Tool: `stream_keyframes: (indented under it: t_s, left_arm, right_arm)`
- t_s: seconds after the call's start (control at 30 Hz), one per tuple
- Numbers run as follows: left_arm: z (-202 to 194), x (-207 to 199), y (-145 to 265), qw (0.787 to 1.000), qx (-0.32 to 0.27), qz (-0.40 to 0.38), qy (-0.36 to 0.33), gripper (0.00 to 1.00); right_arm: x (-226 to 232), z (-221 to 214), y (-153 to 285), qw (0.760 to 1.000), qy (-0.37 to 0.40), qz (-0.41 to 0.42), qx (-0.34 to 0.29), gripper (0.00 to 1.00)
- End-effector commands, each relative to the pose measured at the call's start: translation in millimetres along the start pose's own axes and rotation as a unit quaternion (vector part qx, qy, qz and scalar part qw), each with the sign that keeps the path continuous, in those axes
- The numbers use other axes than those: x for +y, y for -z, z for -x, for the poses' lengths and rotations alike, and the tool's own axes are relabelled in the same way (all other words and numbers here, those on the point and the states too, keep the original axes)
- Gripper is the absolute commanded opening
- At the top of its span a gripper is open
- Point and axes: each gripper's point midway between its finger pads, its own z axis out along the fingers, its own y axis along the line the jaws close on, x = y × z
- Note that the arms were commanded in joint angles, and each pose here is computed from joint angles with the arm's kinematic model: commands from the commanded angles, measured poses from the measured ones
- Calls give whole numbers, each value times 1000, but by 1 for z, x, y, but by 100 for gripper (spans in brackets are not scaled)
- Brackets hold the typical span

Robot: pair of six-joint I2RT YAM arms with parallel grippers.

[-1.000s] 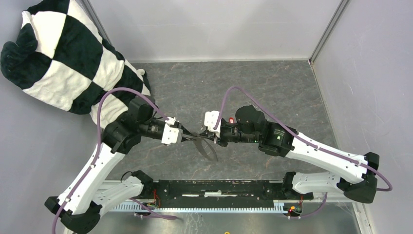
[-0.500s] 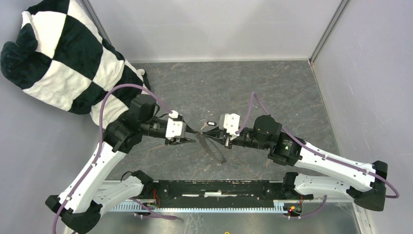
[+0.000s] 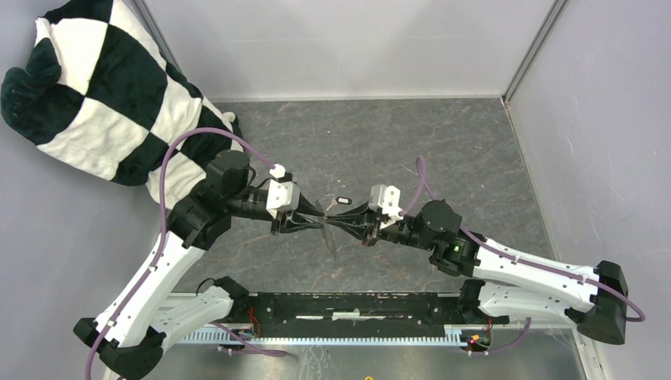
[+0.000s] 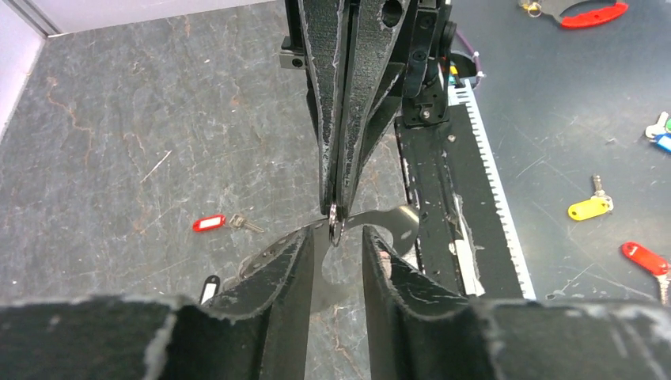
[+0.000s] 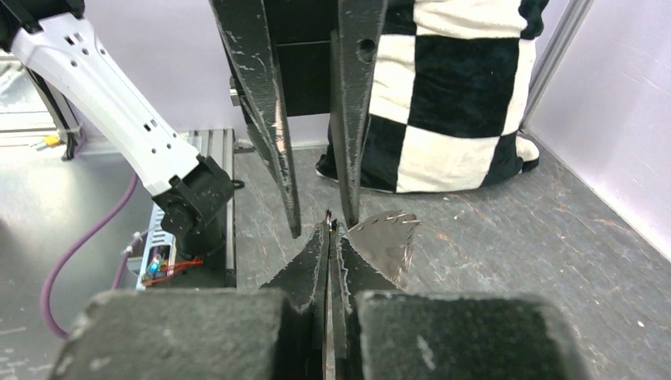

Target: Put the keys on the keyring

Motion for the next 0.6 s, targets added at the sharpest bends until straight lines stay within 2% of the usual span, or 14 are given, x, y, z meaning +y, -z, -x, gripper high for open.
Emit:
stream_keyframes:
  t_s: [0.0, 0.2, 0.37, 0.57]
  left_arm:
    - [10, -6, 1, 1000, -18, -9, 0, 32]
    - [7, -7, 1, 1000, -13, -11, 7, 31]
    - [6, -5, -1, 1000, -11, -12, 25, 39]
    - [14, 1, -4, 999, -31, 3, 45, 38]
  right_arm:
    - [-4, 42, 2, 996, -18, -16, -88, 0]
    - [-4, 42, 4, 994, -30, -20, -106, 1]
    - [-3, 42, 4, 992, -38, -18, -115, 1]
    - [1, 39, 1, 992, -48, -6, -116, 1]
